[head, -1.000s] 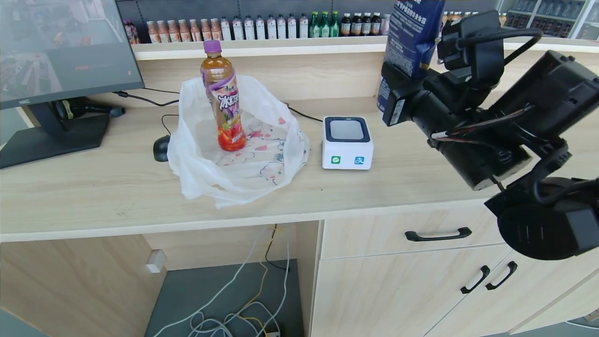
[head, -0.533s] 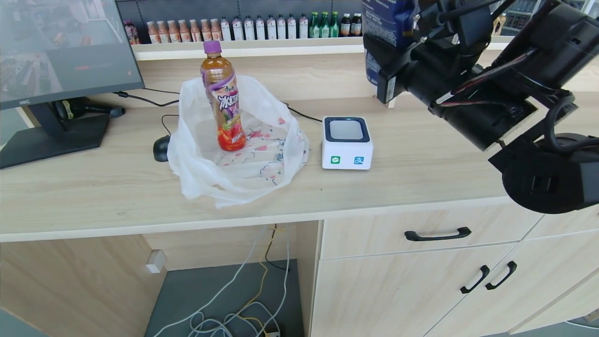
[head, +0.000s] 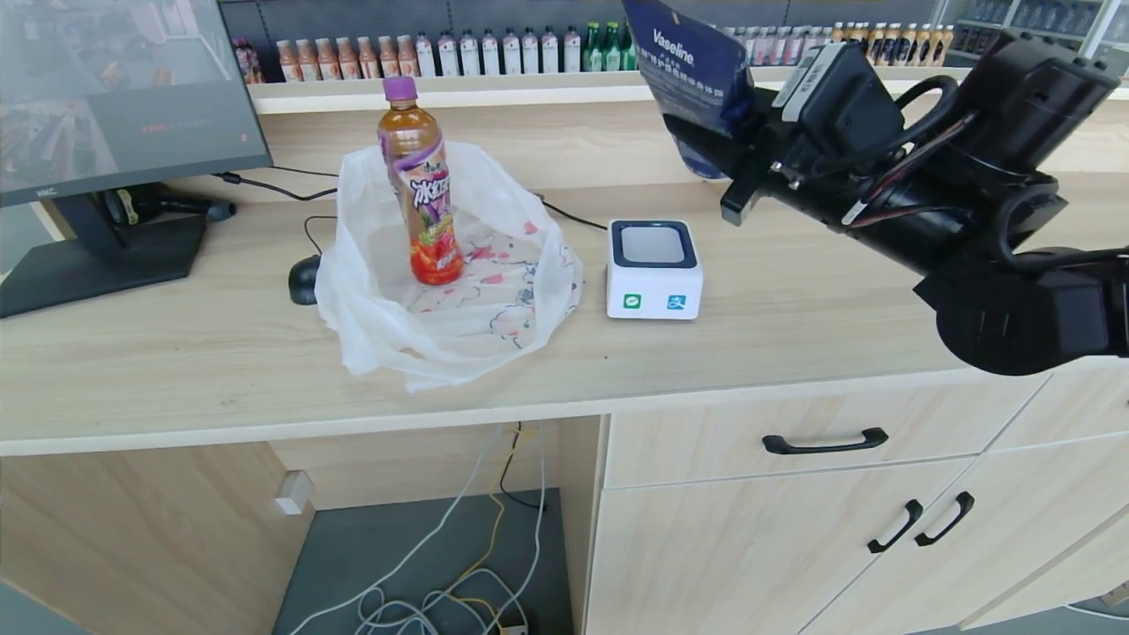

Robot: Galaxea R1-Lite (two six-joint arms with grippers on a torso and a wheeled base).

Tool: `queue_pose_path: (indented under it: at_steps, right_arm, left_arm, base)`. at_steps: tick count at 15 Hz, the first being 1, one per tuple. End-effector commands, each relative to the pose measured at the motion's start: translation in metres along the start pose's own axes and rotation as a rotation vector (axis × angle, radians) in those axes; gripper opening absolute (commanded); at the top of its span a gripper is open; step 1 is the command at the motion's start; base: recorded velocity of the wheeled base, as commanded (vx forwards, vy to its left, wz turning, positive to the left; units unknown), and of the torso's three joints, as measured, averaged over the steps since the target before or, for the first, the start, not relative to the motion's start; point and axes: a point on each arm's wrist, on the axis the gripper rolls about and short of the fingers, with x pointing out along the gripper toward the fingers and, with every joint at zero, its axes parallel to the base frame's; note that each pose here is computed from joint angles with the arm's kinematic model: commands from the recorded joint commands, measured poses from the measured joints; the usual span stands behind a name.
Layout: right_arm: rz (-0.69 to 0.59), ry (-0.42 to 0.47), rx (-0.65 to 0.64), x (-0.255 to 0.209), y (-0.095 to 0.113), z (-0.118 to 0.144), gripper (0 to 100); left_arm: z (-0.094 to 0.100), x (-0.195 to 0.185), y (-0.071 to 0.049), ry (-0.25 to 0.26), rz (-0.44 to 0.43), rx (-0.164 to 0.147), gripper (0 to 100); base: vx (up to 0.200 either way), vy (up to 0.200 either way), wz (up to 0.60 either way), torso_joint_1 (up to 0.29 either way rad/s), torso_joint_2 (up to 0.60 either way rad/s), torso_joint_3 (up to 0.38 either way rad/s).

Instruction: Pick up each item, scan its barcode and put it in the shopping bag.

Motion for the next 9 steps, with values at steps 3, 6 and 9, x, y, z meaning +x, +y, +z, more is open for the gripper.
queue_pose_path:
  at_steps: [3,6,9]
  right_arm:
    - [0.128,-0.088,-0.091,0.002,0.011,-0.037,0]
    - [0.183,-0.152,-0.133,0.002,0.017,-0.044,0]
    - [0.223,-0.193,-0.169,-0.001,0.019,-0.054,0]
  left_arm:
    - [0.0,0.0,0.0,0.0,0.0,0.0,100]
    - [0.0,0.0,0.0,0.0,0.0,0.0,100]
    - [0.0,0.0,0.0,0.0,0.0,0.0,100]
  base:
    - [0.0,0.0,0.0,0.0,0.0,0.0]
    - [0.0,0.0,0.0,0.0,0.0,0.0]
    - [0.0,0.0,0.0,0.0,0.0,0.0]
